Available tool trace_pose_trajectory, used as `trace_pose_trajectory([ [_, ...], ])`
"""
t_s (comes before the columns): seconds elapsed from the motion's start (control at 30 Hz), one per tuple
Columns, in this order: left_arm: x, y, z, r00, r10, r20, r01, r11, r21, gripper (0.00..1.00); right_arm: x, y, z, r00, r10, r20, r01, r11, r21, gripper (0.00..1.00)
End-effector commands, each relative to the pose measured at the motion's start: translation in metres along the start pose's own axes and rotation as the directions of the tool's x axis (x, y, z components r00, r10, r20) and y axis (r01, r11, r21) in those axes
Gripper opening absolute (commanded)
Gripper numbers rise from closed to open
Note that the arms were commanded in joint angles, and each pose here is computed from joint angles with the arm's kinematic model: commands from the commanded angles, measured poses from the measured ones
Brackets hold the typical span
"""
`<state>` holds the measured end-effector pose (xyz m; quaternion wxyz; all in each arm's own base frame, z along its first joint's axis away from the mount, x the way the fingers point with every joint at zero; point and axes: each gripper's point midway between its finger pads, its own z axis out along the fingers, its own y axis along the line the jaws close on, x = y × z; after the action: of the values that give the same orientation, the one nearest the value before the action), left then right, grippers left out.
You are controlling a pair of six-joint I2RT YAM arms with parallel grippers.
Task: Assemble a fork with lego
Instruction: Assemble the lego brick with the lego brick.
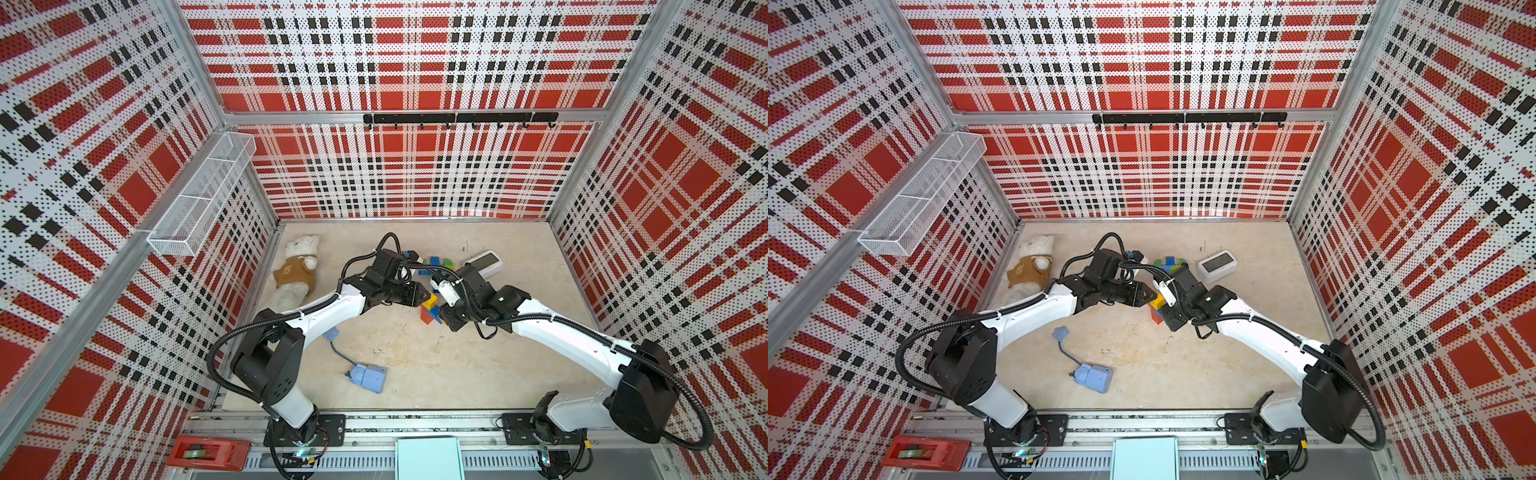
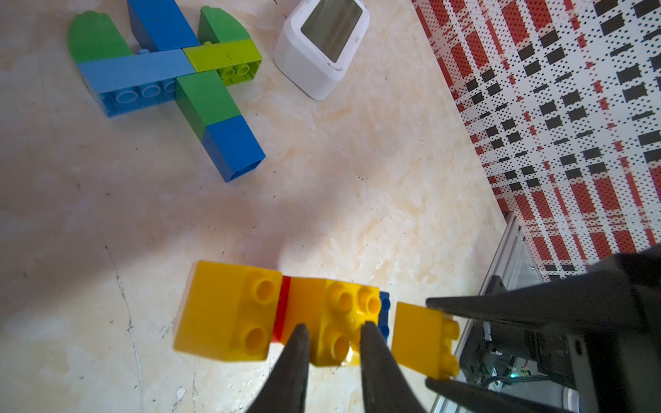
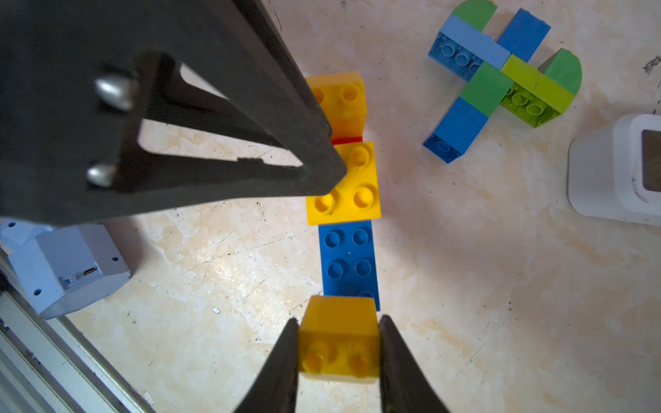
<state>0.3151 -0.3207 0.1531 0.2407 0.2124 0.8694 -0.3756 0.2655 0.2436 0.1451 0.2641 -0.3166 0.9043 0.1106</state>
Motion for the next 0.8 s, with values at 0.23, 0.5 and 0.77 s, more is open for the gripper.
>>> trace_pose_trajectory([
  [0.23,0.001,-0.001,0.004,1.0,0.007,-0.005,-0.007,1.0,0.012,0.29,-0.02,-0.011,-0.002,0.999,-0.037,0.038,0.036,0.999,0.012,0.0],
  [0.5,0.001,0.0,0.004,1.0,0.004,-0.004,-0.004,1.0,0.012,0.29,-0.024,-0.01,0.005,0.998,-0.045,0.041,0.046,0.999,-0.019,0.0],
  [0.77,0.003,0.001,0.004,1.0,0.001,-0.005,-0.001,1.0,0.012,0.29,-0.024,-0.006,0.011,0.998,-0.043,0.035,0.045,0.998,-0.044,0.0],
])
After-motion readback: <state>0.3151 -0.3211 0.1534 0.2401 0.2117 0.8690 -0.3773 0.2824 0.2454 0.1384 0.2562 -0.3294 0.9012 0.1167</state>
